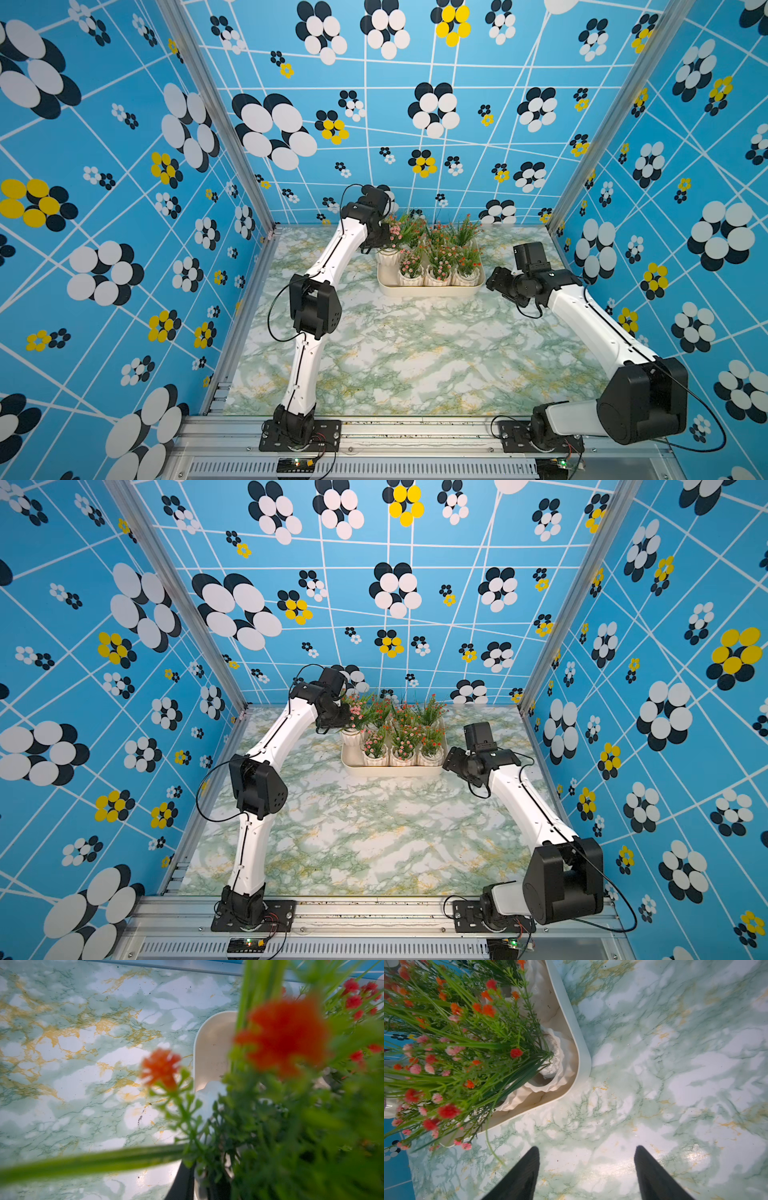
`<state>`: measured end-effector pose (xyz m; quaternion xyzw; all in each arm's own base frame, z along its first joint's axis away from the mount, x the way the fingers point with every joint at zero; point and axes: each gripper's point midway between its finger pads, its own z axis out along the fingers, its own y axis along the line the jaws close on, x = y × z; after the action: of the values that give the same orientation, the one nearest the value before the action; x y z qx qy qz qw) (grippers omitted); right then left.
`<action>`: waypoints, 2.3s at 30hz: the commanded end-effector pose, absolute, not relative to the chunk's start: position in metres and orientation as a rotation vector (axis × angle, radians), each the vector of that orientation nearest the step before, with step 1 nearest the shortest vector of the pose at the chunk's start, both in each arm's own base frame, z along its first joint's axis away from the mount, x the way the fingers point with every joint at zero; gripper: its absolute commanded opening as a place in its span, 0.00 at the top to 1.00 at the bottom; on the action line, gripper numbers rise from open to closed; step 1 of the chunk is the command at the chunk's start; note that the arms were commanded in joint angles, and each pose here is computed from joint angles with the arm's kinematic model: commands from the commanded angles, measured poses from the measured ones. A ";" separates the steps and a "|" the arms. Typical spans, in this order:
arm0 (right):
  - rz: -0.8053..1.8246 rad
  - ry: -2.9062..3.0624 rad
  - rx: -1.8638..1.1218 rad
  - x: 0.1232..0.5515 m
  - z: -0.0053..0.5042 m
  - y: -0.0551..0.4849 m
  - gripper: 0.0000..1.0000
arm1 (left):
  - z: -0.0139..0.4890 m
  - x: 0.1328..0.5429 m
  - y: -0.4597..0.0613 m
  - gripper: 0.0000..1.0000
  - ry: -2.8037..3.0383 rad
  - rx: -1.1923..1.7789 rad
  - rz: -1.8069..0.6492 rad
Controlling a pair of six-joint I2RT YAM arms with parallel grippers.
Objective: Put the potted gypsophila into the storage box
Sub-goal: Place the baby's breath potted plant at the storage box.
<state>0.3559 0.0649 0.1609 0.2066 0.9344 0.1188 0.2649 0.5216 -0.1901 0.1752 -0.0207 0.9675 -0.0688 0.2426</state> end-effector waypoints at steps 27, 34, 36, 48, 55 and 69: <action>0.335 2.559 0.562 0.352 0.146 0.062 0.25 | 0.145 0.524 -0.224 1.00 2.672 0.031 -0.230; 0.337 2.561 0.568 0.351 0.145 0.063 0.25 | 0.129 0.526 -0.220 1.00 2.693 0.007 -0.248; 0.337 2.562 0.569 0.351 0.145 0.063 0.25 | 0.125 0.526 -0.220 1.00 2.696 -0.001 -0.259; 0.352 2.569 0.572 0.353 0.142 0.065 0.25 | 0.104 0.524 -0.210 1.00 2.714 -0.055 -0.270; 0.349 2.565 0.572 0.353 0.144 0.064 0.25 | 0.107 0.521 -0.199 0.87 2.708 -0.091 -0.244; 0.336 2.551 0.555 0.357 0.154 0.063 0.25 | 0.180 0.505 -0.163 0.58 2.588 -0.155 -0.218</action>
<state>0.3517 0.0657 0.1463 0.2091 0.9383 0.1275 0.2440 0.5122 -0.1775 0.1573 -0.0478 0.9623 -0.0916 0.2514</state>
